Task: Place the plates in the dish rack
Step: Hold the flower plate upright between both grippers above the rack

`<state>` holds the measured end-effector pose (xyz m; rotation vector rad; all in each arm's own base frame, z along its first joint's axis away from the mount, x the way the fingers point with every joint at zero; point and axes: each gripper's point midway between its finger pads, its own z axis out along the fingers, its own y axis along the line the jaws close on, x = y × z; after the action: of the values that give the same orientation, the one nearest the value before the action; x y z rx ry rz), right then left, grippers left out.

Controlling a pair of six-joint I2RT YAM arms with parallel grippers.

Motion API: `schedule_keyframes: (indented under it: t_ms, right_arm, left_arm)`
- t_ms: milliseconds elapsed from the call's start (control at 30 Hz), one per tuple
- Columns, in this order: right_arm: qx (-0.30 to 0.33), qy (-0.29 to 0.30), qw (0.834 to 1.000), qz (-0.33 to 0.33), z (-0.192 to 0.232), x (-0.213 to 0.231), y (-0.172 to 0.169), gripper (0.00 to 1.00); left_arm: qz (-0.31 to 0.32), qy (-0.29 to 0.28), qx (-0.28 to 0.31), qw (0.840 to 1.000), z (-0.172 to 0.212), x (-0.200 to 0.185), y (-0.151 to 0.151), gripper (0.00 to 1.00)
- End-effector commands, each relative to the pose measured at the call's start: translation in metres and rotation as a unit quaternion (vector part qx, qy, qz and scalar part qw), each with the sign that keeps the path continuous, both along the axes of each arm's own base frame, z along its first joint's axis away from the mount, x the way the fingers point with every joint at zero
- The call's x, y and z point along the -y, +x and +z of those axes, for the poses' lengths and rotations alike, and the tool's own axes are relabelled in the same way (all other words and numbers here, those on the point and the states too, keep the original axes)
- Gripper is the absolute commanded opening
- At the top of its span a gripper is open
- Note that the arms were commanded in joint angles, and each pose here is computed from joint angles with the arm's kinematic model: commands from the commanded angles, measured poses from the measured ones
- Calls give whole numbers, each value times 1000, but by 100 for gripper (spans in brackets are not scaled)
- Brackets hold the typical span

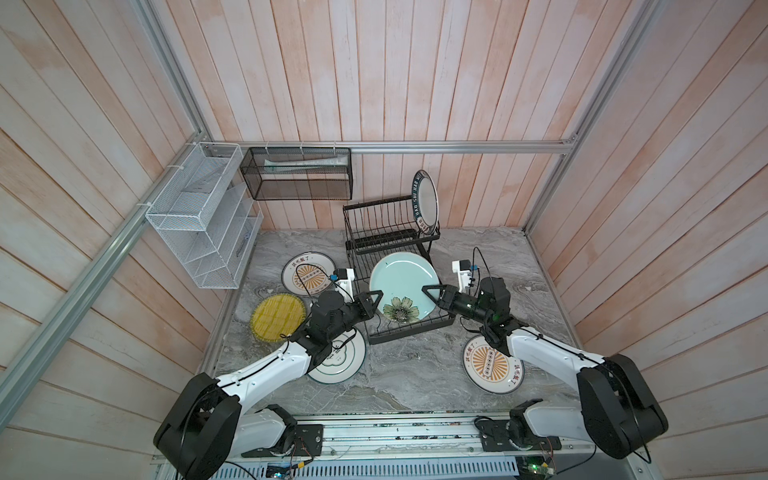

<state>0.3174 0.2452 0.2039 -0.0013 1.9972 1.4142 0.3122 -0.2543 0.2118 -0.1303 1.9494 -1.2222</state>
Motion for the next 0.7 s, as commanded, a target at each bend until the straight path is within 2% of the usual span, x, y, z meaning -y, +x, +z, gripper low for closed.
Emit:
schedule_keyframes:
  t_ms: [0, 667]
  right_arm:
    - [68, 48, 991, 107, 48, -37, -32, 21]
    - [75, 61, 988, 122, 51, -44, -41, 19]
  left_arm:
    - [-42, -42, 54, 997, 36, 15, -15, 0]
    - [-22, -46, 57, 997, 38, 7, -13, 0]
